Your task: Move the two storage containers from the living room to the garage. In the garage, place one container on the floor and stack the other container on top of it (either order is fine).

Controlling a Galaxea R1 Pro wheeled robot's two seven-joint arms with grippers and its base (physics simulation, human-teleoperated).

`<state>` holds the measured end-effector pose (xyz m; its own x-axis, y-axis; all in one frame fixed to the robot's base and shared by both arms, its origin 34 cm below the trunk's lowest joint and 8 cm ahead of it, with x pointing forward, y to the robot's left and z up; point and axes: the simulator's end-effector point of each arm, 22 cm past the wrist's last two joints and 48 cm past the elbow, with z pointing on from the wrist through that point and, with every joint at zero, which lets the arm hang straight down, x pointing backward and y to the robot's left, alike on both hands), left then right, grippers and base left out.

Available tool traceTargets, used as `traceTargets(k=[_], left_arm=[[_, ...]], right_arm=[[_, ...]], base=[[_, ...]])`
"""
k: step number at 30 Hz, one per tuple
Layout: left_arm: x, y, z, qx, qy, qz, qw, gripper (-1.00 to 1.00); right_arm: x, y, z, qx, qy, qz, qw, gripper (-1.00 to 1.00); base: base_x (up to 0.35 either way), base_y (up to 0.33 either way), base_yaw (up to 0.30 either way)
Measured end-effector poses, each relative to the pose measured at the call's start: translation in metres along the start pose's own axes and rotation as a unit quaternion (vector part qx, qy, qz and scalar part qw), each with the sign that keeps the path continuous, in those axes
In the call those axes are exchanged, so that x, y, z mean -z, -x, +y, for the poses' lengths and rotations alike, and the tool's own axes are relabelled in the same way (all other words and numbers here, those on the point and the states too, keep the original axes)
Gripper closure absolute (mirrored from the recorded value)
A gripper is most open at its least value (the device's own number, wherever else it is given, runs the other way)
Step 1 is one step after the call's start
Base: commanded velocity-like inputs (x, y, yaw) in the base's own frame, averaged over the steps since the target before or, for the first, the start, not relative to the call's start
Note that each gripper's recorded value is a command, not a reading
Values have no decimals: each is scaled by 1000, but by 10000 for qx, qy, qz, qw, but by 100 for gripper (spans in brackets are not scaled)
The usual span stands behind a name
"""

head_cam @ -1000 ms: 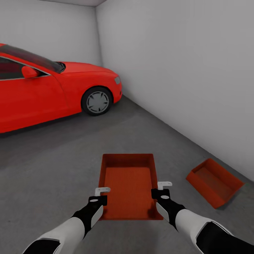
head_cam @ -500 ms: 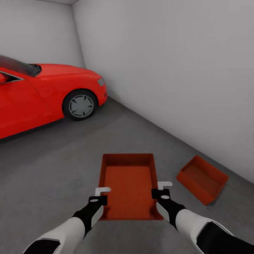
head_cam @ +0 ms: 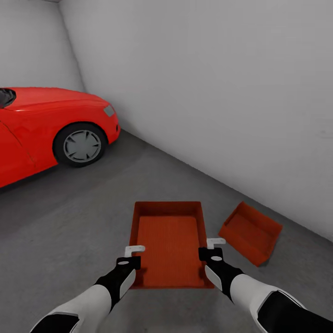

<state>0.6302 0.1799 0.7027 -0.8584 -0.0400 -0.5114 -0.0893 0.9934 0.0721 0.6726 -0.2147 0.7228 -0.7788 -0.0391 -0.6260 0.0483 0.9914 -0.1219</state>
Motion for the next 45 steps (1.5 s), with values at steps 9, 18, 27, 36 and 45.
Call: traceTargets(k=[9,18,27,36,45], left_arm=[[0,0,0,0,0,0,10000,100],[0,0,0,0,0,0,10000,100],[0,0,0,1,0,-1,10000,100],[0,0,0,1,-1,-2,10000,100],[0,0,0,1,0,-2,10000,100]], right_arm=[[0,0,0,0,0,0,10000,100],[0,0,0,0,0,0,10000,100],[0,0,0,1,0,-1,10000,100],[0,0,0,1,-1,-2,10000,100],[0,0,0,1,1,-2,10000,100]], base=[[248,0,-255],[248,0,-255],[250,0,-255],[264,0,-255],[281,0,-255]])
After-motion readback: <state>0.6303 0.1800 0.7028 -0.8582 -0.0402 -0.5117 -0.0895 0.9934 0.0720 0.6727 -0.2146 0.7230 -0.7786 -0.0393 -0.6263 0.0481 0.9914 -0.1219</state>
